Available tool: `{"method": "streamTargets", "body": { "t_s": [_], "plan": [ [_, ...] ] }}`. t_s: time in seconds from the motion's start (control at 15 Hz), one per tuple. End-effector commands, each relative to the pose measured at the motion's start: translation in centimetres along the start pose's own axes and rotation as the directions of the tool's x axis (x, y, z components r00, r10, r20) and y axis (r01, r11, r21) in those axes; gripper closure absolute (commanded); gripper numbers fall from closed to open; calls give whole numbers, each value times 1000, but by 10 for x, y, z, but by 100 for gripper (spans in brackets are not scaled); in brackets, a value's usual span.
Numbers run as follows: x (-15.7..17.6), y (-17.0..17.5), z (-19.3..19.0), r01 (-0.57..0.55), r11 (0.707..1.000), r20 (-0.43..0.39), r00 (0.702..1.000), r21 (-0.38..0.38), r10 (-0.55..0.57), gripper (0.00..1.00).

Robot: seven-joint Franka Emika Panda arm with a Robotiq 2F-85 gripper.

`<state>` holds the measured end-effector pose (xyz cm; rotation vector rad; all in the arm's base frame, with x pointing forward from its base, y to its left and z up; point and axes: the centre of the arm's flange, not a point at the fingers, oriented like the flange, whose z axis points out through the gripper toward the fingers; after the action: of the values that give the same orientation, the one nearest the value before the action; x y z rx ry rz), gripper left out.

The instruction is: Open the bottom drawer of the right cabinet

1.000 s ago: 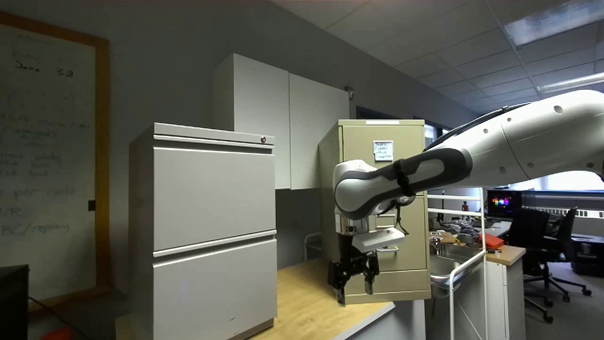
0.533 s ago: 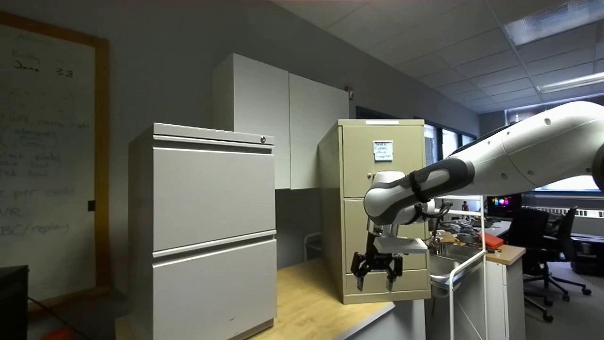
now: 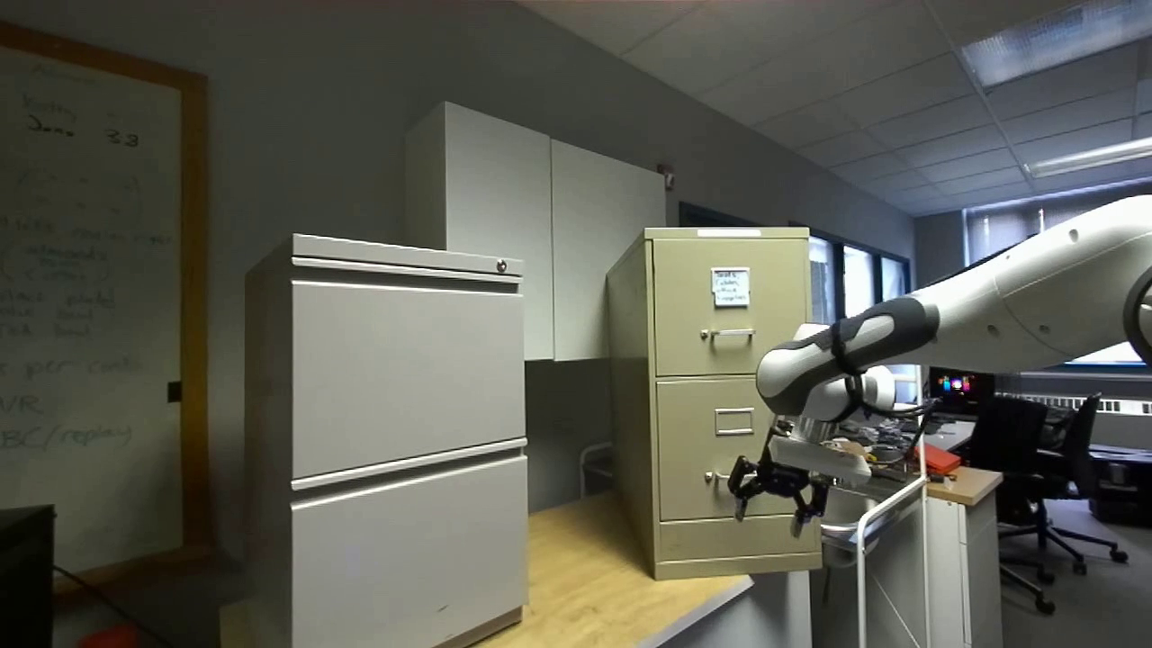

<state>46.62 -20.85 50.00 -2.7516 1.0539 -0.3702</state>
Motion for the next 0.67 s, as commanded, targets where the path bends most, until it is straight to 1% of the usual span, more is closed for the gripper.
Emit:
{"method": "streamTargets", "body": {
  "t_s": [0.0,0.2,0.33,0.4,0.6],
  "plan": [
    [9,38,-28,-90,995,-43,995,50,93,0],
    [13,66,-48,-155,983,-64,985,96,162,0],
    [4,69,-56,-170,977,-80,980,131,182,0],
    [15,69,-44,-167,982,-65,983,87,173,0],
    [12,70,-54,-171,979,-76,981,108,179,0]
  ]
}}
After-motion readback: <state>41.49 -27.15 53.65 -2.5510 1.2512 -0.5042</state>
